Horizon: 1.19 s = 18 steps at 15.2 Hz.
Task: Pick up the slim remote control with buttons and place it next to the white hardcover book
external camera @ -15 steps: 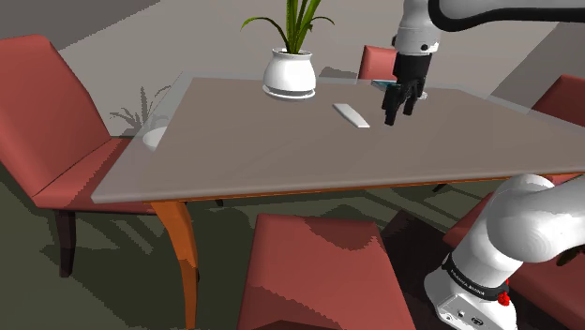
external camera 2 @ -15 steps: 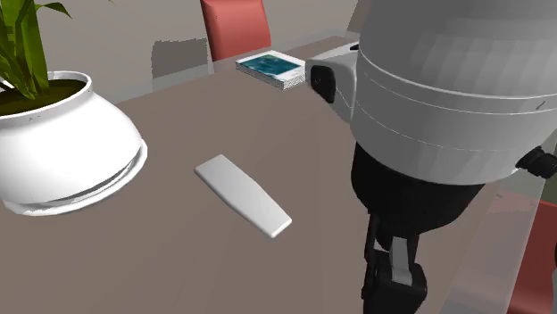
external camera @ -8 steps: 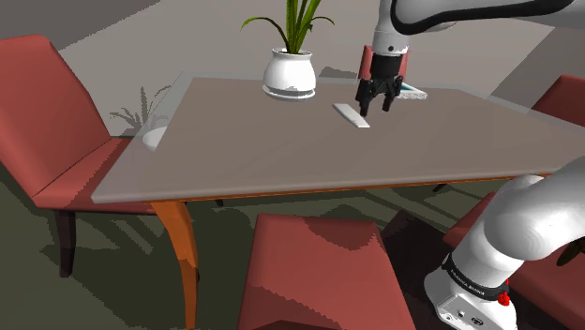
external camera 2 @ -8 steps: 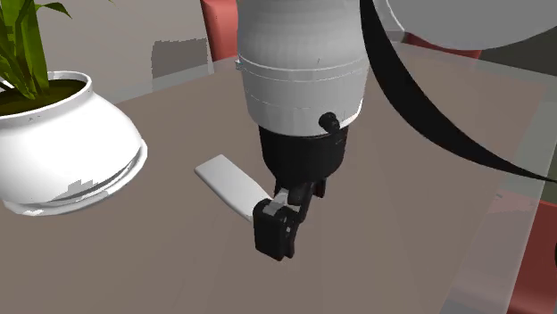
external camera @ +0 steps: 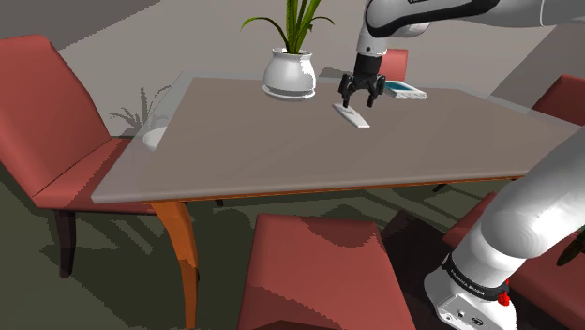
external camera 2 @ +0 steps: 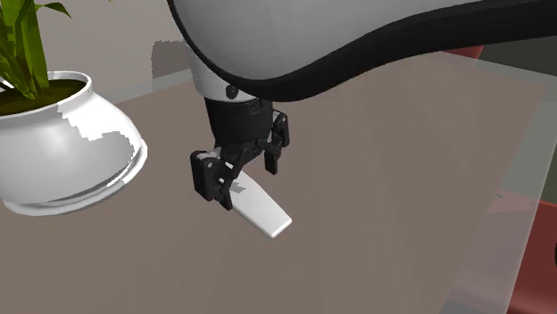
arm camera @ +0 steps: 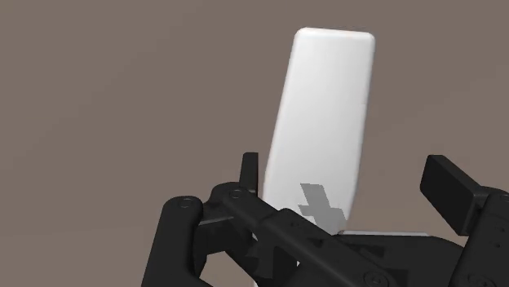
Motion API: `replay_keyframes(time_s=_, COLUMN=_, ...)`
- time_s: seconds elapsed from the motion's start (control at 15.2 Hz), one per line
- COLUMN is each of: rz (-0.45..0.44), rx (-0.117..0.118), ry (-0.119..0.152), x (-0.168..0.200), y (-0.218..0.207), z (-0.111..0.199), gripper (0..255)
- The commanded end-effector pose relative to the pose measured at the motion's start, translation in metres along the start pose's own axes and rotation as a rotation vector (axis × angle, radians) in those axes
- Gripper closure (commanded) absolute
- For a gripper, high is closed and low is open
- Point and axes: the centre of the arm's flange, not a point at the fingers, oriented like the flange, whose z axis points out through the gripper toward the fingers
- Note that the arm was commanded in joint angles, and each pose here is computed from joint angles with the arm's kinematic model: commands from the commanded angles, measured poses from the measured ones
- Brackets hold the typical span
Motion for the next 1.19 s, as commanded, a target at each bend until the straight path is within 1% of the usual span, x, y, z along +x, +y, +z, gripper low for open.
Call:
replay_keyframes(time_s=0.0, rz=0.058, rx=0.015, ry=0.006, x=0.027, y=0.008, z=0.005, gripper=0)
replay_keyframes(time_s=0.07, rz=0.073, rx=0.019, ry=0.008, x=0.034, y=0.011, z=0.006, gripper=0)
replay_keyframes(time_s=0.59, rz=0.073, rx=0.019, ry=0.008, x=0.034, y=0.010, z=0.046, gripper=0)
replay_keyframes(time_s=1.06, rz=0.073, rx=0.019, ry=0.008, x=0.034, y=0.010, z=0.046, gripper=0)
replay_keyframes(time_s=1.12, rz=0.073, rx=0.019, ry=0.008, x=0.034, y=0.010, z=0.046, gripper=255)
